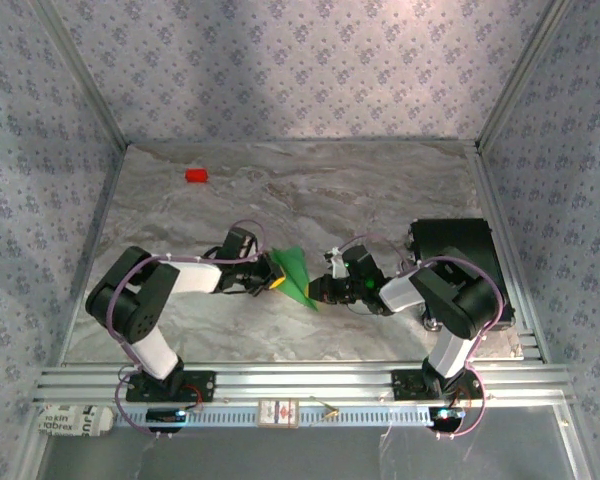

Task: Fold a paper plane with a square sheet of paper (pick it up from the middle)
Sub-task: Fourth fold the wing at the center of the table.

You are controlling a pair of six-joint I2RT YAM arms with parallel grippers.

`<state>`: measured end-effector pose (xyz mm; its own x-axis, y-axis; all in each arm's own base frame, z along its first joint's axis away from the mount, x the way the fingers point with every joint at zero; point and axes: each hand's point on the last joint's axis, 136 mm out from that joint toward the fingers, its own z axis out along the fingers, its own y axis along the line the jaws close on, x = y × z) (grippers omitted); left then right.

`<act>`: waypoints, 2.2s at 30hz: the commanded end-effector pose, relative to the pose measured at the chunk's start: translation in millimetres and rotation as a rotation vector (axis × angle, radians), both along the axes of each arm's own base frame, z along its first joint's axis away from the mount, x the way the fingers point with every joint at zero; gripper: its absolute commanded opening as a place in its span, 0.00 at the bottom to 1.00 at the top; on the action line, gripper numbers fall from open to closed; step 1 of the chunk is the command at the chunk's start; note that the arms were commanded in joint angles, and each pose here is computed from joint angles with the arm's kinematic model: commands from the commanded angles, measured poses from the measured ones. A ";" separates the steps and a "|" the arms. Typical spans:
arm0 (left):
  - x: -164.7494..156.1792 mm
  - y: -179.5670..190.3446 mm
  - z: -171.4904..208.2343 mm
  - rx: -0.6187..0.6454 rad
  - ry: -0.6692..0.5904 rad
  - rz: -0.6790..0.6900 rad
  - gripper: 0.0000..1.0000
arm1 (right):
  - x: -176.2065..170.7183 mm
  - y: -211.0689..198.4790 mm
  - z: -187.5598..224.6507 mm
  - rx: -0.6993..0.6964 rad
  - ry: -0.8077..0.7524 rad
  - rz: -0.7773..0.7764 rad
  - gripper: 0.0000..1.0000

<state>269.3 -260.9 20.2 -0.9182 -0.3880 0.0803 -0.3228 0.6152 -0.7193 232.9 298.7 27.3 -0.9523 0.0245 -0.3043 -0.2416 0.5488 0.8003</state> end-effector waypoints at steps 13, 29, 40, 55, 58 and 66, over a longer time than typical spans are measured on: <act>-5.5 4.6 -12.4 0.053 0.017 -0.017 0.08 | 0.7 -6.7 -12.1 -0.012 0.090 -0.019 0.07; 4.0 -2.1 6.2 0.026 -0.033 -0.027 0.10 | -4.3 -14.1 -32.2 -0.050 0.170 -0.044 0.04; 15.3 -20.7 48.2 -0.055 -0.151 -0.059 0.13 | -3.0 -15.5 -34.4 -0.058 0.195 -0.051 0.04; 24.4 -42.5 33.0 -0.077 -0.144 -0.074 0.12 | -0.5 -22.7 -40.5 -0.066 0.237 -0.081 0.04; 26.3 -40.0 27.0 -0.055 -0.141 -0.060 0.12 | -0.2 -23.2 -41.1 -0.066 0.242 -0.086 0.04; 28.6 -41.6 20.1 -0.049 -0.133 -0.063 0.12 | -1.6 -25.5 -45.4 -0.081 0.256 -0.093 0.04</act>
